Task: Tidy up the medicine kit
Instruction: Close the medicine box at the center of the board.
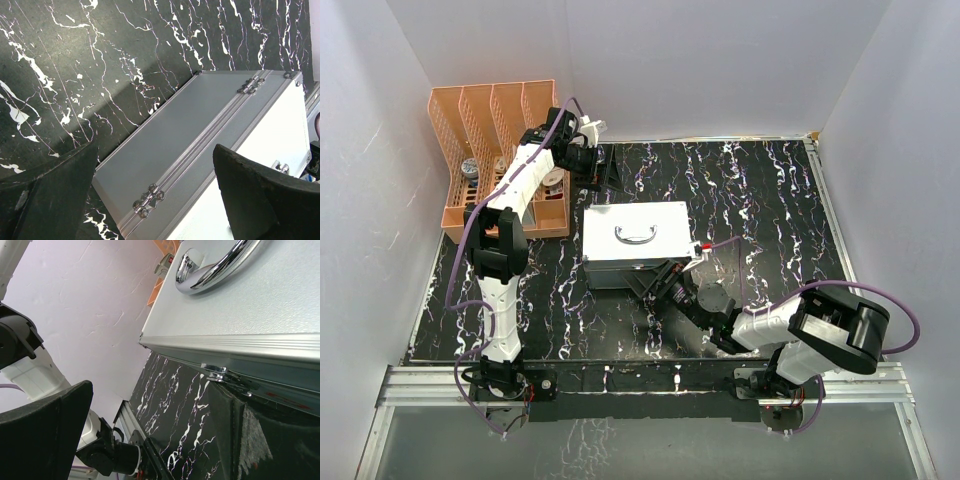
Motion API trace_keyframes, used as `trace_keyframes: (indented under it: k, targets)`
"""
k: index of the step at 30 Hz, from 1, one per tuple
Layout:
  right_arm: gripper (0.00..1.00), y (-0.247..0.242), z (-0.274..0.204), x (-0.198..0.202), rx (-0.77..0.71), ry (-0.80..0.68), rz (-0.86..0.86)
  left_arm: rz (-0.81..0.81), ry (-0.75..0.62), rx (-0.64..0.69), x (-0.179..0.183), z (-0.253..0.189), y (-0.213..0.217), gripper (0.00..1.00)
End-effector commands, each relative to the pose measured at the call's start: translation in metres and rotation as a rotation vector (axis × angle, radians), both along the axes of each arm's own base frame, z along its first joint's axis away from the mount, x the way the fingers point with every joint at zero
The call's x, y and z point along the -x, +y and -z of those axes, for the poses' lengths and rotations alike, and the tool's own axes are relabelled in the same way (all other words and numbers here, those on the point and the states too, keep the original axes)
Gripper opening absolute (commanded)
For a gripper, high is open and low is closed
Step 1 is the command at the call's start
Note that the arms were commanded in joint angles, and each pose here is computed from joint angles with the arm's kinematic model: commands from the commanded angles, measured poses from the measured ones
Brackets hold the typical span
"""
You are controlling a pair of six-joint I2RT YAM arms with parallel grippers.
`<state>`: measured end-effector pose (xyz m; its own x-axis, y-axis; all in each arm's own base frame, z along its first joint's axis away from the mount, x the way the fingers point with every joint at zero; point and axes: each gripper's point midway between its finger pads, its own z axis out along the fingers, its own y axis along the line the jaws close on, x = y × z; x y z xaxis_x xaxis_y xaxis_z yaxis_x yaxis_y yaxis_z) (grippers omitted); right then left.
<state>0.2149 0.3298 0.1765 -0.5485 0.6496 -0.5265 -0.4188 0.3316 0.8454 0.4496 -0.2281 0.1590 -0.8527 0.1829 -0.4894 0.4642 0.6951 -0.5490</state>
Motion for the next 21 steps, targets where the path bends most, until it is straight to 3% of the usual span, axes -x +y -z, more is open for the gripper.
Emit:
trace_keyframes:
  k: [1,21]
  targets:
    - [0.98,-0.0097,-0.028,-0.0135,-0.066,-0.054,0.072,0.017,-0.046,0.017,0.0071,-0.029,-0.0016,0.97]
    - [0.98,-0.0091,-0.0283,-0.02,-0.045,-0.055,0.085,0.03,-0.04,0.021,0.0133,-0.0309,-0.0012,0.97]
